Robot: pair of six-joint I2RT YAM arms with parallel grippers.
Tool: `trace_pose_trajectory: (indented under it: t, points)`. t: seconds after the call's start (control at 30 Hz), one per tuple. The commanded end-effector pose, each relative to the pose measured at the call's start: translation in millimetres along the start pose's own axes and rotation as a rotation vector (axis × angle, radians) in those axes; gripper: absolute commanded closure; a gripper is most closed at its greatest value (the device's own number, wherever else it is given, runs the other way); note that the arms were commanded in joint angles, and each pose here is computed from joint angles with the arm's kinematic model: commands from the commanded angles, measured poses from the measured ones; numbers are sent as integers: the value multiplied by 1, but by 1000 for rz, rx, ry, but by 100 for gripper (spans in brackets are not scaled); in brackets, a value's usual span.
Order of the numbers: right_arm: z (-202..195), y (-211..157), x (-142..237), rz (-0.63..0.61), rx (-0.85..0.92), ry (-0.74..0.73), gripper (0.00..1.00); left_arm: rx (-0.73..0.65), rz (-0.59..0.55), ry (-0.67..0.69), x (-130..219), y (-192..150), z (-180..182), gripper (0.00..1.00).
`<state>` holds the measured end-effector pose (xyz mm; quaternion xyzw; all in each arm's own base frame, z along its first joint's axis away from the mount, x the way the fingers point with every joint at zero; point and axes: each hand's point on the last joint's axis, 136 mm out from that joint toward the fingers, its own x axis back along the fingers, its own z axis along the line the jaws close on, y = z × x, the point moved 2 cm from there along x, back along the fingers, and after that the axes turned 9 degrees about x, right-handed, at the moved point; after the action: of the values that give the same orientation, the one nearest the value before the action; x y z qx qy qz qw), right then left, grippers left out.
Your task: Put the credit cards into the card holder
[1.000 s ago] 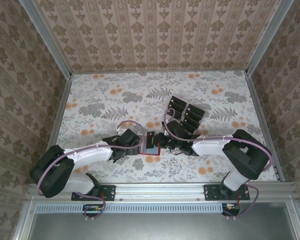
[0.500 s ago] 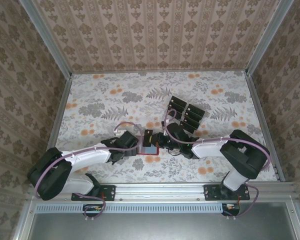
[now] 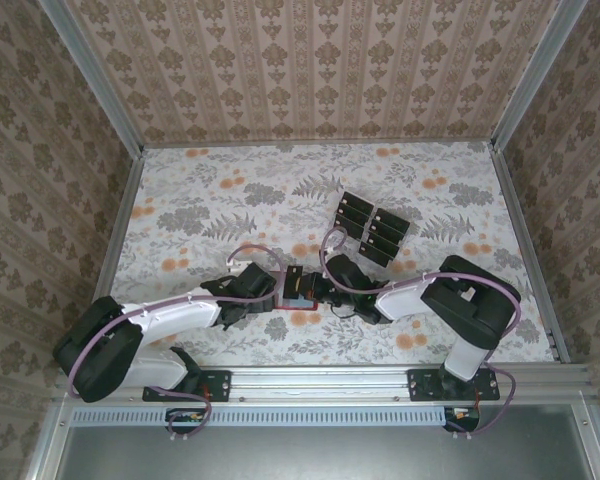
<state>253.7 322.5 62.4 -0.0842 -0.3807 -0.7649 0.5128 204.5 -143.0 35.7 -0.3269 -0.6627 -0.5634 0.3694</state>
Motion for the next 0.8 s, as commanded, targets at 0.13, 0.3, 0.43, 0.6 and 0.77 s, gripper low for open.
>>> trace_pose_trajectory:
  t: [0.13,0.3,0.43,0.6,0.77]
  points:
    - [-3,-9,-6,-10,-18,1,100,-22,35,53,-3,-14,16,0]
    - [-3,-7,0,-40,-30,9,100,-22,36,54,-3,-15,17,0]
    - [-3,-2,12,-85,-35,9,100,-23,37,55,-3,-15,17,0]
    - [1,4,22,-111,-24,5,100,-23,38,54,-3,-16,17,0]
    - [3,6,23,-114,-25,11,100,-25,42,56,-3,-17,18,0]
